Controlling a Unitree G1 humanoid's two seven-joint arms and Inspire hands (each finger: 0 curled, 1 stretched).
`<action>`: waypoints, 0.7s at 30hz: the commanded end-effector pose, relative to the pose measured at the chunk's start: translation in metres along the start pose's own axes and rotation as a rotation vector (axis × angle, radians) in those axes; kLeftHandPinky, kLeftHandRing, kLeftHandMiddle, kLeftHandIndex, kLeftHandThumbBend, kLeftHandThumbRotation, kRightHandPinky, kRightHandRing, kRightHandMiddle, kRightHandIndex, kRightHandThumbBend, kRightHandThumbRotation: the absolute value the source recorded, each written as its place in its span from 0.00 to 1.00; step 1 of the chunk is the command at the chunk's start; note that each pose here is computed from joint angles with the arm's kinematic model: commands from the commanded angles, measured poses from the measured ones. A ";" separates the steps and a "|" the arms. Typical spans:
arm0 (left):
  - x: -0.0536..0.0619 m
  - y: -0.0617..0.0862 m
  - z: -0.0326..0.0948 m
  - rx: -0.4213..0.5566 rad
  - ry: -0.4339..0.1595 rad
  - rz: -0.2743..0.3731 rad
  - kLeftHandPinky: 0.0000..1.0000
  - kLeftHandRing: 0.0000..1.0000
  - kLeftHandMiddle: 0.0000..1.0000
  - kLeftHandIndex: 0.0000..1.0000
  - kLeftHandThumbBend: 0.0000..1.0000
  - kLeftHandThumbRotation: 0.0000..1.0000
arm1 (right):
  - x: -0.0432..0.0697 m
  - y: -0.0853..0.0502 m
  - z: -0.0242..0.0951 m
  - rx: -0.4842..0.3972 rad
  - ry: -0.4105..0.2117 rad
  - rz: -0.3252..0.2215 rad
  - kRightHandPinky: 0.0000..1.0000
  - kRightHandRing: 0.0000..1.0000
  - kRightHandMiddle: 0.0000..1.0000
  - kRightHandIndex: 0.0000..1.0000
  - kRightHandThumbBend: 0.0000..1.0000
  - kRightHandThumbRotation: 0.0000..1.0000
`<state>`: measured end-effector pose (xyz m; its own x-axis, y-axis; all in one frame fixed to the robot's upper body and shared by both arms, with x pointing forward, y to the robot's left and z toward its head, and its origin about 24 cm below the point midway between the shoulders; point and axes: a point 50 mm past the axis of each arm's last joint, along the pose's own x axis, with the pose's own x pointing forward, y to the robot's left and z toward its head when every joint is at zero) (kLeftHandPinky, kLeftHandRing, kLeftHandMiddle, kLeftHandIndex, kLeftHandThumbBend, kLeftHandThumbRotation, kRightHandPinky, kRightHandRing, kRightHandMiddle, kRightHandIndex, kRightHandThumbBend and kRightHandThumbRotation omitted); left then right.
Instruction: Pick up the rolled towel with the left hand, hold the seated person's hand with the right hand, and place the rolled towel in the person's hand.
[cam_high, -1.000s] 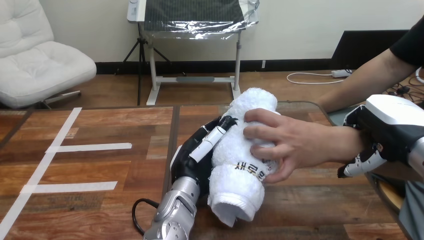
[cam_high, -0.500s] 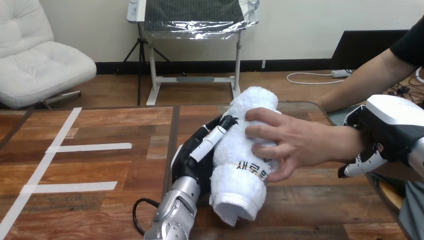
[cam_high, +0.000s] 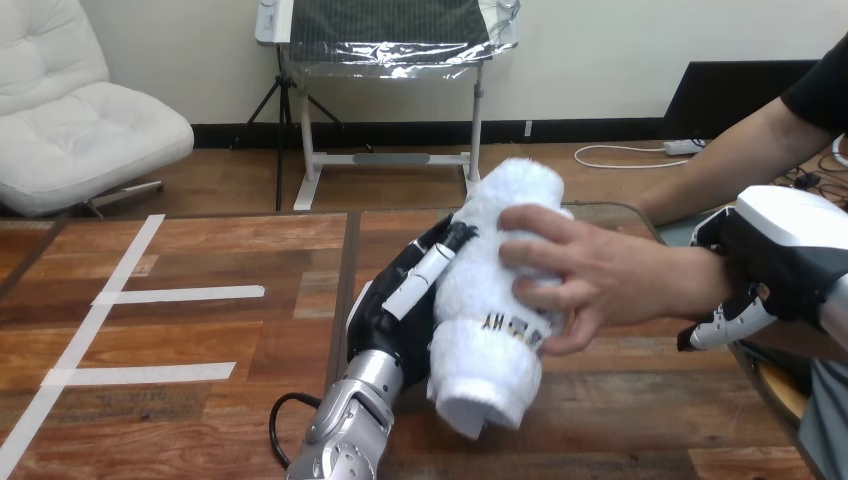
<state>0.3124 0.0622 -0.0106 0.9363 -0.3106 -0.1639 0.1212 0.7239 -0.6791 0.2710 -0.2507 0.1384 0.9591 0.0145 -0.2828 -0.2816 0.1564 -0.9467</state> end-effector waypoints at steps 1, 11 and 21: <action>0.022 -0.105 -0.007 -0.113 -0.027 -0.363 0.64 0.73 0.78 0.86 0.68 0.34 | -0.001 -0.013 0.009 0.020 -0.051 -0.091 0.42 0.49 0.56 0.58 0.81 0.00; 0.023 -0.103 -0.003 -0.132 -0.025 -0.367 0.84 0.87 0.90 0.96 0.74 0.35 | -0.002 -0.013 0.011 -0.032 -0.034 -0.096 0.54 0.63 0.68 0.70 0.83 0.00; 0.024 -0.102 0.001 -0.124 -0.039 -0.360 0.88 0.92 0.94 0.98 0.75 0.37 | -0.002 -0.013 0.012 -0.055 -0.042 -0.107 0.61 0.71 0.75 0.75 0.85 0.00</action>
<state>0.3118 0.0597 -0.0081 0.9267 -0.3600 -0.1077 0.1783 0.6735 -0.7173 0.2712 -0.2512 0.1397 0.9652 0.0011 -0.2616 -0.2594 0.1346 -0.9564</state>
